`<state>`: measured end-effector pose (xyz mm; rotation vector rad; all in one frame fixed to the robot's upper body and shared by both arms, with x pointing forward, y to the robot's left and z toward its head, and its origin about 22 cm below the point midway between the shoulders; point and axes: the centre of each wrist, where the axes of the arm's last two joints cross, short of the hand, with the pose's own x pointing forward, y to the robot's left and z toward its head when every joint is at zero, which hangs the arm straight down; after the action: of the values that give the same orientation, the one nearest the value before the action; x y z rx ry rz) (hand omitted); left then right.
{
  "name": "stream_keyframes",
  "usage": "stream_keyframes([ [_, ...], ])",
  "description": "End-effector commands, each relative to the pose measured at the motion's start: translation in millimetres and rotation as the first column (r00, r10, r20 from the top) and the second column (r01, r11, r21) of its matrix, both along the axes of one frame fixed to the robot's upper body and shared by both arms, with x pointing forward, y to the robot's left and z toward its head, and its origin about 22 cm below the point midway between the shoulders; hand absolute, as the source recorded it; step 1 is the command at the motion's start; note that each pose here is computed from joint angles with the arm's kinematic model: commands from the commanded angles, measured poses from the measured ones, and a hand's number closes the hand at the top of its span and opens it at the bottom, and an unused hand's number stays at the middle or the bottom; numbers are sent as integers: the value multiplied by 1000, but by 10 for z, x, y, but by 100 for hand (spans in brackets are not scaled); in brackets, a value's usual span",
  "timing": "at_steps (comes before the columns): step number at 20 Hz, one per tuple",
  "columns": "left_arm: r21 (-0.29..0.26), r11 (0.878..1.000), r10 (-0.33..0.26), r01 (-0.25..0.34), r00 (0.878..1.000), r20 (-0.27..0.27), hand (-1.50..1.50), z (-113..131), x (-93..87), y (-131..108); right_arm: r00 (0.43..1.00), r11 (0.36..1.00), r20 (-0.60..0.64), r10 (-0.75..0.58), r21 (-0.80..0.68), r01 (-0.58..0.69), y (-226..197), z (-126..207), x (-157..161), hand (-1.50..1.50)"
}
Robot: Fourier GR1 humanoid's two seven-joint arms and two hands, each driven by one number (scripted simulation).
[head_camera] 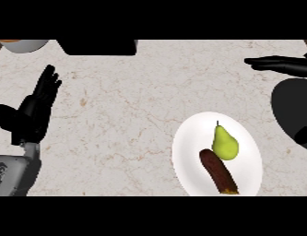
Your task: Pick the sweet potato from the plate and place it in the pan
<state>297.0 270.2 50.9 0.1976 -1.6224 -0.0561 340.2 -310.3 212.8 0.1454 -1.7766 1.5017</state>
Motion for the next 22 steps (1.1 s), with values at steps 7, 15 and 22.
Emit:
stream_keyframes([
  [7,-3,1000,21,-21,1000,-21,0,-69,-5,-136,957,965,-137,257,-7,-261,488,-56,-287,-150],
  [15,3,1000,17,-17,1000,-4,0,-56,-167,71,982,981,-149,114,-139,-135,429,-213,-537,-150],
  [22,-4,1000,8,-8,1000,0,0,-101,-29,136,990,968,-133,44,-238,-75,624,-503,-432,-150],
])
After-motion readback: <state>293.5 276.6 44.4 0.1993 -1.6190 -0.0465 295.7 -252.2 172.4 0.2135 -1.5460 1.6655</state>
